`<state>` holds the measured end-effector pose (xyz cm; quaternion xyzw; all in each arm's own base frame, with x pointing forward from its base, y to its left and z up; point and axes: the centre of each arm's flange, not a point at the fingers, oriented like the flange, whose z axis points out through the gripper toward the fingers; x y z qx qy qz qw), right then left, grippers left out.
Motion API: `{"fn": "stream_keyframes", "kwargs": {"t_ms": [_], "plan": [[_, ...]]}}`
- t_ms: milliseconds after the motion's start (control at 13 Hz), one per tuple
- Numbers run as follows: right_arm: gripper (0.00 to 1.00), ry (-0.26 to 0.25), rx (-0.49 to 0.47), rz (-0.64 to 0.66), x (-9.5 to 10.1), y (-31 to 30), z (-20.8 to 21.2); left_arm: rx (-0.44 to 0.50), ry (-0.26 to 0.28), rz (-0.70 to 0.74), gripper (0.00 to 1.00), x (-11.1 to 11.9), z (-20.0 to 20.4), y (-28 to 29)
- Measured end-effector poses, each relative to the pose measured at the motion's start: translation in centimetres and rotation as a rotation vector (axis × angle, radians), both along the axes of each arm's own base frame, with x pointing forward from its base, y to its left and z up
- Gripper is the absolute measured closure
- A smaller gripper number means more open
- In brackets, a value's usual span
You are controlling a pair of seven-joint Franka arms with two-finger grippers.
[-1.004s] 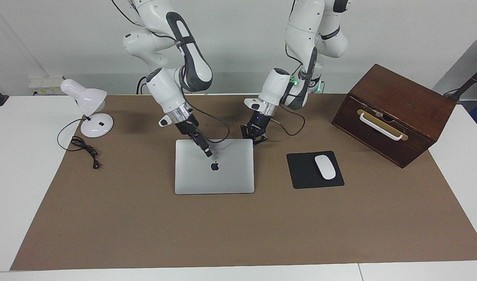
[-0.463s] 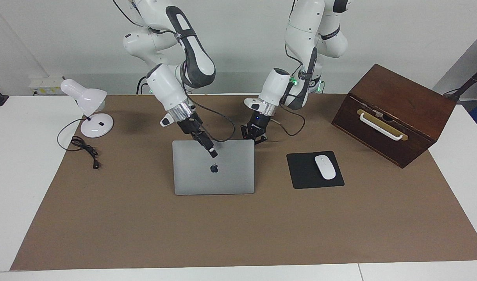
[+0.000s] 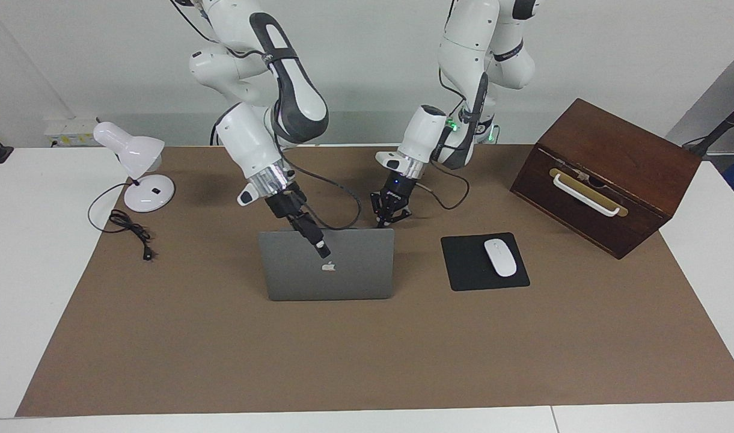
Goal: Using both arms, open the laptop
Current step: 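Lift the laptop lid upward with the right gripper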
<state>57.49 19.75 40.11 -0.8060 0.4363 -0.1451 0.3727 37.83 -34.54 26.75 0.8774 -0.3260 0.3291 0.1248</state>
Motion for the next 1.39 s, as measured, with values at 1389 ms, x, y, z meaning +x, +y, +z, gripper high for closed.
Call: {"fn": "stream_keyframes", "kwargs": {"t_ms": [1389], "plan": [[0.0,-0.075,0.027,-0.031,5.7,-0.7,1.8,0.002,-0.002,-0.002,0.99,0.0,0.0,0.0]]}}
